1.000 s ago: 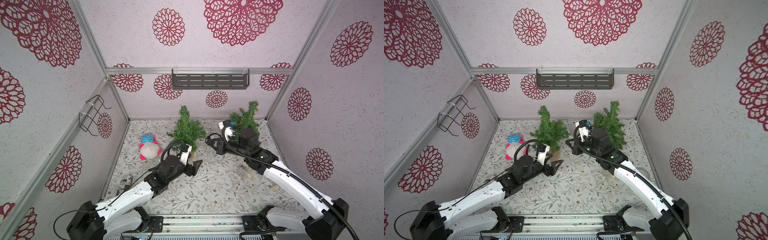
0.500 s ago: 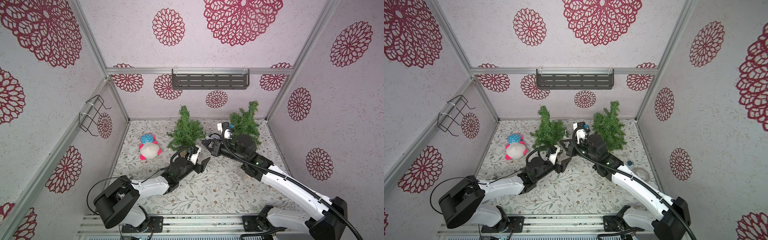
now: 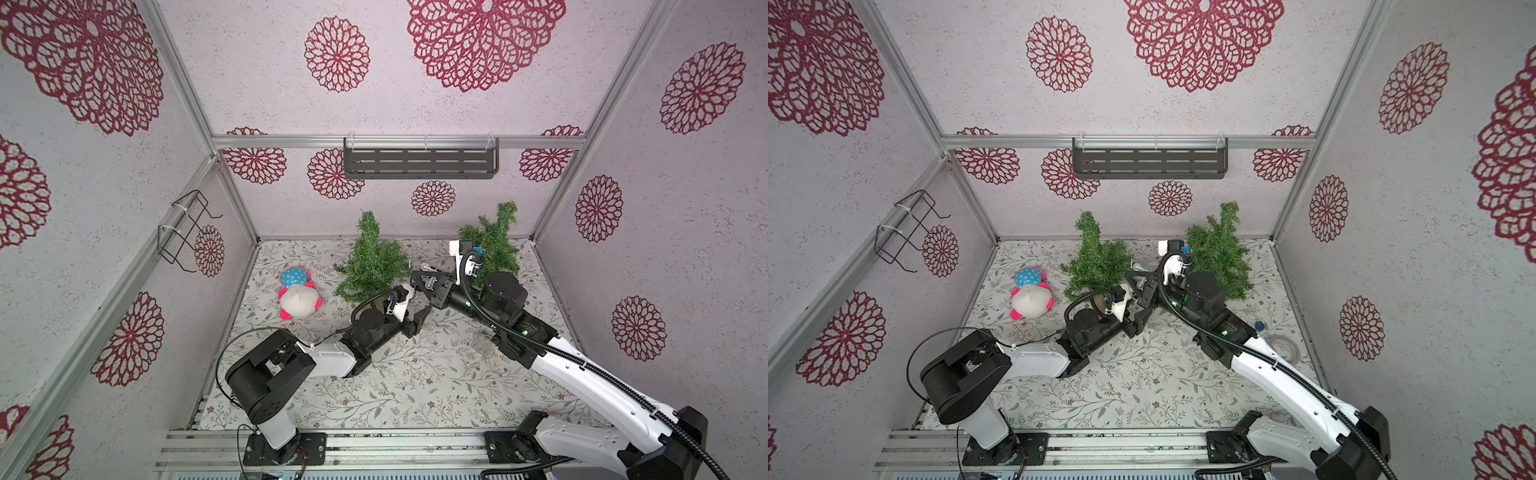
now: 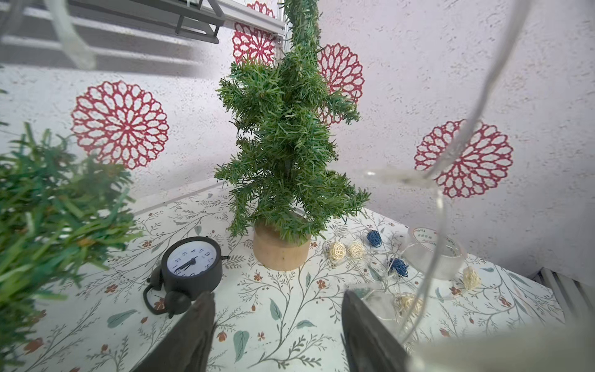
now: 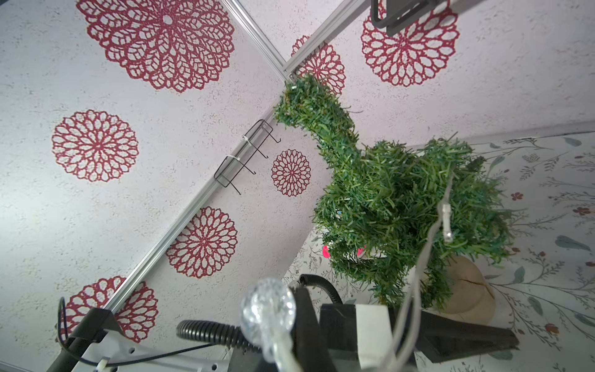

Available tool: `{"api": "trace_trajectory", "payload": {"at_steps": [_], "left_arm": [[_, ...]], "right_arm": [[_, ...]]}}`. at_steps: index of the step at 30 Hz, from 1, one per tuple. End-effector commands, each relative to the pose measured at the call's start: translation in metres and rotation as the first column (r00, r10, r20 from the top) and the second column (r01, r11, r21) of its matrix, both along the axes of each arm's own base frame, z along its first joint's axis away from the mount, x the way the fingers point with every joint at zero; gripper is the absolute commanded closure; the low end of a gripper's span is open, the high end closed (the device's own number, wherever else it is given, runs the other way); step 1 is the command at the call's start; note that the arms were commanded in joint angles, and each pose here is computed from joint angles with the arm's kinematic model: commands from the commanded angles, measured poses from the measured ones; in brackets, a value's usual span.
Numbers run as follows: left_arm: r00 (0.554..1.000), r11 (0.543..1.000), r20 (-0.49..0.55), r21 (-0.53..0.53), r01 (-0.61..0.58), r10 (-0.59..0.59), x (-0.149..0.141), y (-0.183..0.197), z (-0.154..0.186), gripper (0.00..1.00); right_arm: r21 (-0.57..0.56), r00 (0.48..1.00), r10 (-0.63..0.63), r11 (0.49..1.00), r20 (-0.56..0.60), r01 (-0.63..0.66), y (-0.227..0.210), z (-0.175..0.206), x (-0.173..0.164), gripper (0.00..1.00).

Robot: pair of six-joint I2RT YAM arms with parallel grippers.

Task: Wrap string light around the christmas tree
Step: Wrap the light string around the Christmas tree.

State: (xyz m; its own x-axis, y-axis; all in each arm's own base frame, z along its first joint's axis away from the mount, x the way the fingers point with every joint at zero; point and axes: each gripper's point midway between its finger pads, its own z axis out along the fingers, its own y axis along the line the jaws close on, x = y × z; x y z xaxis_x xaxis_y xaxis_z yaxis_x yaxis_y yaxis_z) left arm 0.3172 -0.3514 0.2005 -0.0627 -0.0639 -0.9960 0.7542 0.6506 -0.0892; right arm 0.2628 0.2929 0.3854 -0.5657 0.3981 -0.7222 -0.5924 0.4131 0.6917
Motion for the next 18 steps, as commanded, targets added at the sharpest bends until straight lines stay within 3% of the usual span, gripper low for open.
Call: {"api": "trace_trajectory", "payload": {"at_steps": [1, 6, 11, 18], "left_arm": [[1.0, 1.0, -0.021, 0.02, -0.016, 0.017, -0.015, 0.017, 0.002, 0.34], [0.983, 0.983, -0.166, 0.18, -0.048, 0.078, -0.031, 0.047, -0.027, 0.26], [0.976, 0.987, -0.207, 0.156, -0.035, 0.068, -0.047, 0.062, -0.03, 0.23], [0.997, 0.993, -0.075, 0.113, 0.041, -0.032, -0.039, 0.021, 0.001, 0.23]], "right_arm": [[0.056, 0.999, -0.007, 0.998, 0.044, 0.004, -0.001, 0.019, -0.002, 1.0], [0.059, 0.999, -0.001, 0.998, 0.044, -0.001, 0.001, 0.015, -0.001, 1.0], [0.075, 0.999, 0.003, 0.997, 0.045, -0.006, 0.004, 0.017, 0.001, 1.0], [0.091, 0.999, 0.004, 0.996, 0.043, -0.008, 0.005, 0.02, 0.0, 1.0]]}}
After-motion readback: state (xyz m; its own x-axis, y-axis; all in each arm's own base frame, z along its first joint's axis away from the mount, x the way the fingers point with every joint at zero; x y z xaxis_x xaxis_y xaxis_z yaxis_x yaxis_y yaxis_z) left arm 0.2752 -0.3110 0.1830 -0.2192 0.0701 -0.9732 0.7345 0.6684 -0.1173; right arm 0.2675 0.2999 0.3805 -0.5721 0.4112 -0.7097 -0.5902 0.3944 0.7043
